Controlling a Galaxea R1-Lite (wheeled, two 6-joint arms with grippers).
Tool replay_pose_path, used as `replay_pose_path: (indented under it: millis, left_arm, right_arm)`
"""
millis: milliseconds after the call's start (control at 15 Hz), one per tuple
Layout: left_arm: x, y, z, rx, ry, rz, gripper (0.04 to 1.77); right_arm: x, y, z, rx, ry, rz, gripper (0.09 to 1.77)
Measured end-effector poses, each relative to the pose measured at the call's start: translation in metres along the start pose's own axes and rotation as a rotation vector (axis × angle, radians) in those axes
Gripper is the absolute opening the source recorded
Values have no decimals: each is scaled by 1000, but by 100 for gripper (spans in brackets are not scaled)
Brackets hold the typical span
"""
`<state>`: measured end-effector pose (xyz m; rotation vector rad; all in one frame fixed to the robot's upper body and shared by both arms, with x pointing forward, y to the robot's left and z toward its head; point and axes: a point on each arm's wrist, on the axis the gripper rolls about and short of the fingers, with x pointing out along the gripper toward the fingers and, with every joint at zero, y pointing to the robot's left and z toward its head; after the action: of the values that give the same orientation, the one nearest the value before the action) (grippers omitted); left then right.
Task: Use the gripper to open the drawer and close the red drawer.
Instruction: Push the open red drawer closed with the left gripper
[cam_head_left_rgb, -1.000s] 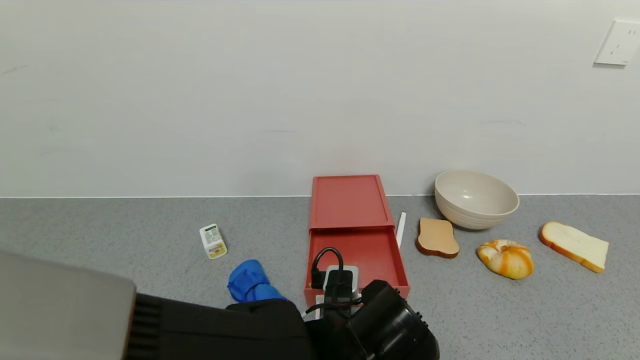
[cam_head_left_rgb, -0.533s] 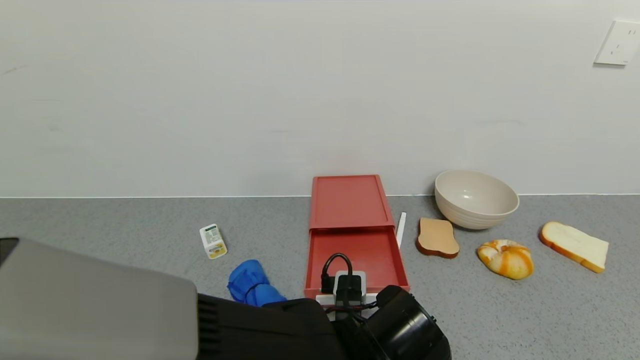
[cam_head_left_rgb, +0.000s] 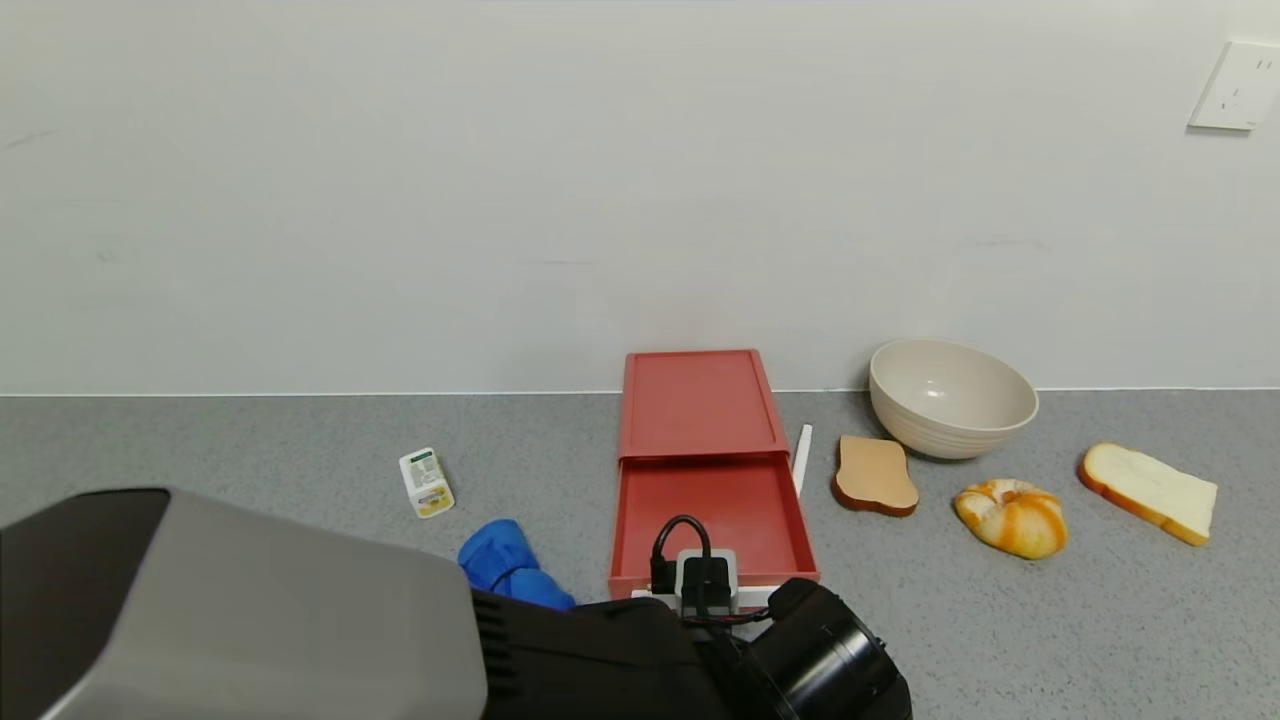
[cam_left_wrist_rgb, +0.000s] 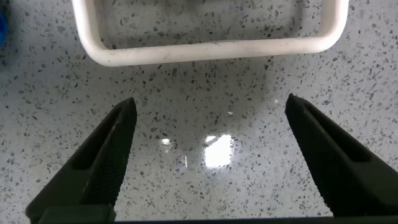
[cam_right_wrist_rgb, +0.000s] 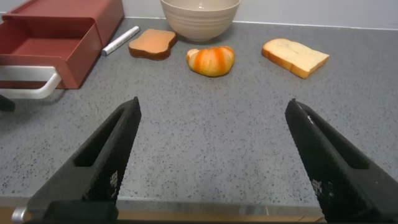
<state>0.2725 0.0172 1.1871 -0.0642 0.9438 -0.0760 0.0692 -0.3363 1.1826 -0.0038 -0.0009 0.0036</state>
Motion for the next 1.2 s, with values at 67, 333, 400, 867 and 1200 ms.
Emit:
replay_pose_path:
  millis: [67, 333, 400, 867, 1200]
  left_arm:
    - [2, 0, -1, 0, -5, 9, 172]
    - [5, -2, -10, 9, -51, 48, 172]
    - [5, -3, -11, 10, -61, 56, 172]
    - [10, -7, -14, -40, -151, -2, 172]
    - [12, -4, -19, -21, -178, 29, 172]
  right_arm:
    - [0, 0, 0, 0, 0, 0, 171]
    - [0, 0, 0, 0, 0, 0, 171]
    - [0, 0, 0, 0, 0, 0, 171]
    - [0, 0, 0, 0, 0, 0, 171]
    - [0, 0, 0, 0, 0, 0, 171]
